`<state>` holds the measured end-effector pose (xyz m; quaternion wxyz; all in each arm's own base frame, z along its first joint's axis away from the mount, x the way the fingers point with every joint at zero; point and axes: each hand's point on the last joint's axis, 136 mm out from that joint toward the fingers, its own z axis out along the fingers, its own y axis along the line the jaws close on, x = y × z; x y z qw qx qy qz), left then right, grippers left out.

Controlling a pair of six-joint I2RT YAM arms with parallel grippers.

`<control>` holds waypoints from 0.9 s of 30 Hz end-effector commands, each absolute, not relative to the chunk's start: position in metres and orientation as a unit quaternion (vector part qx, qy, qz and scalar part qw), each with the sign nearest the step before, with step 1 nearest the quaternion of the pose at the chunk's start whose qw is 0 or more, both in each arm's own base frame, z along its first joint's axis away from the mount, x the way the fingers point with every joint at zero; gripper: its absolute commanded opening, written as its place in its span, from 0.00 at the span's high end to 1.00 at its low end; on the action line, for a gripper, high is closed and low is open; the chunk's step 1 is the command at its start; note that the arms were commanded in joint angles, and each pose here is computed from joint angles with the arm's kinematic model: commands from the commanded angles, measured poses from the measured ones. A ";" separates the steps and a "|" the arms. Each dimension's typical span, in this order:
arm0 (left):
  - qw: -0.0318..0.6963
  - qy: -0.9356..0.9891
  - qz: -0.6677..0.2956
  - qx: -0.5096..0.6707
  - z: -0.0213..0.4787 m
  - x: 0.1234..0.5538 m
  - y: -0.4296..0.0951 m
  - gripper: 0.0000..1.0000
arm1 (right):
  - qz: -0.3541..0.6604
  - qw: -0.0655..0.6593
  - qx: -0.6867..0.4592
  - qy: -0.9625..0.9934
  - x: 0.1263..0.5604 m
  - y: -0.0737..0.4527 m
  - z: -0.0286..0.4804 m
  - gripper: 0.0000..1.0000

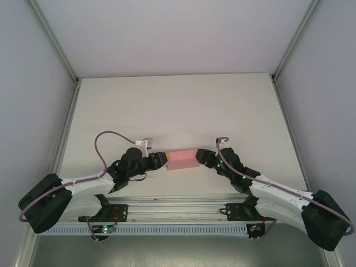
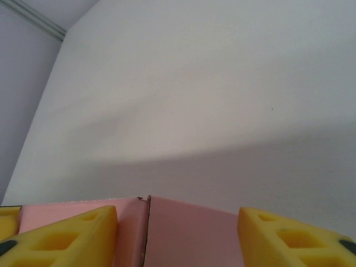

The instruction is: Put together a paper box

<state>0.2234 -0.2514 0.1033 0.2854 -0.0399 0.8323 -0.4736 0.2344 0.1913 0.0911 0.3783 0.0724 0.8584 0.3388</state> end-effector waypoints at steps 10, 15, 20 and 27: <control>0.256 0.884 -0.390 -0.031 0.042 0.200 -0.220 1.00 | 0.259 0.272 -0.004 0.927 0.184 0.169 0.002 0.68; 0.253 0.886 -0.388 -0.025 0.039 0.201 -0.224 1.00 | 0.273 0.264 -0.021 0.925 0.181 0.176 0.002 0.85; 0.256 0.888 -0.382 -0.023 0.041 0.198 -0.221 1.00 | 0.269 0.268 -0.016 0.925 0.181 0.173 0.000 1.00; 0.263 0.884 -0.386 -0.009 0.064 0.202 -0.228 0.63 | 0.265 0.275 0.000 0.924 0.188 0.178 0.015 0.88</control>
